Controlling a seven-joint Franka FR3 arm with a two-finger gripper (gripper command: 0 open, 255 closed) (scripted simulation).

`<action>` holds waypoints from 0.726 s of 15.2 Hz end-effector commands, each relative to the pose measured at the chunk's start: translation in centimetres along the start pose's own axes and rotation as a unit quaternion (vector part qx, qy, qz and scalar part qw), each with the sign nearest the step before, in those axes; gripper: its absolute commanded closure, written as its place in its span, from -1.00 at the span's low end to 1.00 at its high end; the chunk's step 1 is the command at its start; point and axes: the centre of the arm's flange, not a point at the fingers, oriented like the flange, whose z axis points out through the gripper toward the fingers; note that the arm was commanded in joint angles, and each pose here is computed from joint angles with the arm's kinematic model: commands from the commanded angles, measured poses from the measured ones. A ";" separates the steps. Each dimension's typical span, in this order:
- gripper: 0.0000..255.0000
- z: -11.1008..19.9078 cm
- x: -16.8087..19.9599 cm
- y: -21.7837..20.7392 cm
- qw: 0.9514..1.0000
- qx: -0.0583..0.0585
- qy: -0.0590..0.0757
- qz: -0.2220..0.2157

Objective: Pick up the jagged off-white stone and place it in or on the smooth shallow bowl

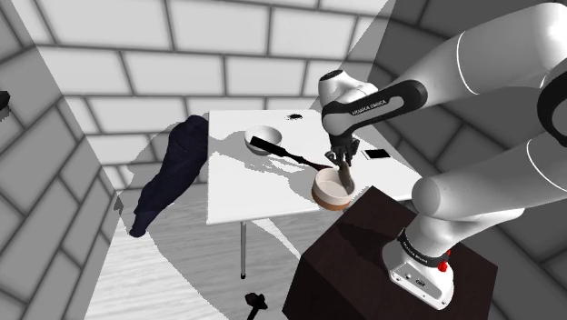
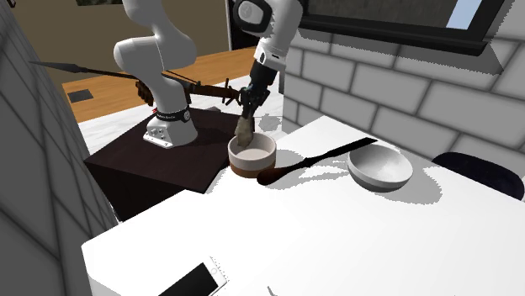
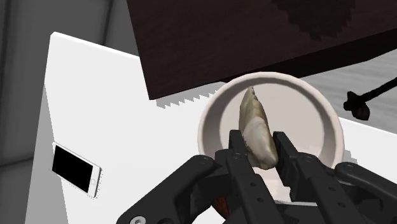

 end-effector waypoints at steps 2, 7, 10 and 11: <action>1.00 1.5 0.3 -0.5 1.000 0.000 0.000 0.000; 1.00 2.1 0.5 -0.7 1.000 0.000 0.000 0.000; 1.00 2.1 0.5 -0.7 1.000 0.000 0.000 0.000; 1.00 2.1 0.5 -0.7 1.000 0.000 0.000 0.000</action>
